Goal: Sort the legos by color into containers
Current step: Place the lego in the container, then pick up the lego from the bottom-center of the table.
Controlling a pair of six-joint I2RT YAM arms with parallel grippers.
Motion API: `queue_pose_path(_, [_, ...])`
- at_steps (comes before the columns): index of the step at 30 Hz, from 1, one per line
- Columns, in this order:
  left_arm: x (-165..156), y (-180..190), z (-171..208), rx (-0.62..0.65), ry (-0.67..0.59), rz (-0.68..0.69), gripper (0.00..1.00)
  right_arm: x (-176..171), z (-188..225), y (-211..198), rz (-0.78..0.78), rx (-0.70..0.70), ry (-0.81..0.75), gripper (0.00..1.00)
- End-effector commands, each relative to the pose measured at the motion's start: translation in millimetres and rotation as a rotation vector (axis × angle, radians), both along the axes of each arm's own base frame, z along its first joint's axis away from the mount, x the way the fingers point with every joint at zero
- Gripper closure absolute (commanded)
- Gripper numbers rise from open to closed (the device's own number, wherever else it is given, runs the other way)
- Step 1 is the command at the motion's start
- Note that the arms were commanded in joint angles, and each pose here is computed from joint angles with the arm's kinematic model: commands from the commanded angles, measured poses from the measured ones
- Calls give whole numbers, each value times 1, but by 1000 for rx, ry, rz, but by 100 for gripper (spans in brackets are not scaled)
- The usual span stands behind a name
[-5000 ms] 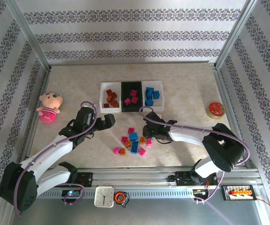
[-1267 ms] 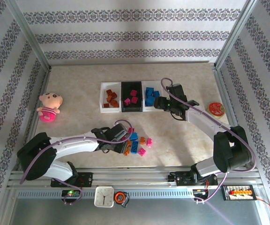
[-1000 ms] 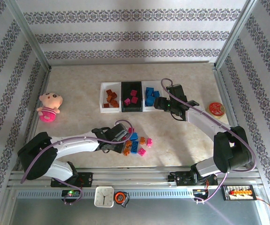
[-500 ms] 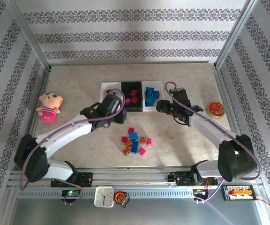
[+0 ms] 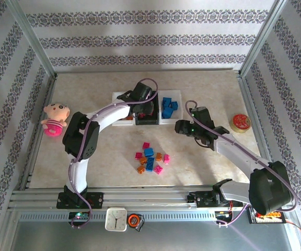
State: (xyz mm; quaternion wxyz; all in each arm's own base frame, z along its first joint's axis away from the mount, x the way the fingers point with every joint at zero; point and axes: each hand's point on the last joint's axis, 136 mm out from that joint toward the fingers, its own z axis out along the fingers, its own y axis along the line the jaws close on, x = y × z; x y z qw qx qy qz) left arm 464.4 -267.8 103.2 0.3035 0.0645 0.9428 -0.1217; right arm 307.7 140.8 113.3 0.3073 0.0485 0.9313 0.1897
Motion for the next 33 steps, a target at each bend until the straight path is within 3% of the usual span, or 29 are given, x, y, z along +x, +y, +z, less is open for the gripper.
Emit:
queue_pose_path(1, [15, -1, 20, 4, -42, 5, 52, -18, -7, 7, 43, 9, 21, 33])
queue_pose_path(8, [5, -11, 77, -145, -125, -8, 28, -49, -21, 24, 138, 19, 76, 32])
queue_pose_path(13, [-41, -3, 116, -280, -196, -36, 12, -76, -37, 47, 238, 16, 134, 32])
queue_pose_path(15, [-66, 6, 115, -308, -201, -37, 0, -85, -45, 55, 274, 9, 160, 33])
queue_pose_path(22, [-140, 51, 92, -353, -182, 24, 0, -113, -68, 74, 360, -31, 244, 35])
queue_pose_path(27, [-170, 77, 79, -366, -191, 77, 0, -121, -83, 76, 371, -81, 278, 38])
queue_pose_path(33, [-184, 89, 65, -363, -162, 113, 0, -116, -89, 75, 357, -118, 277, 56])
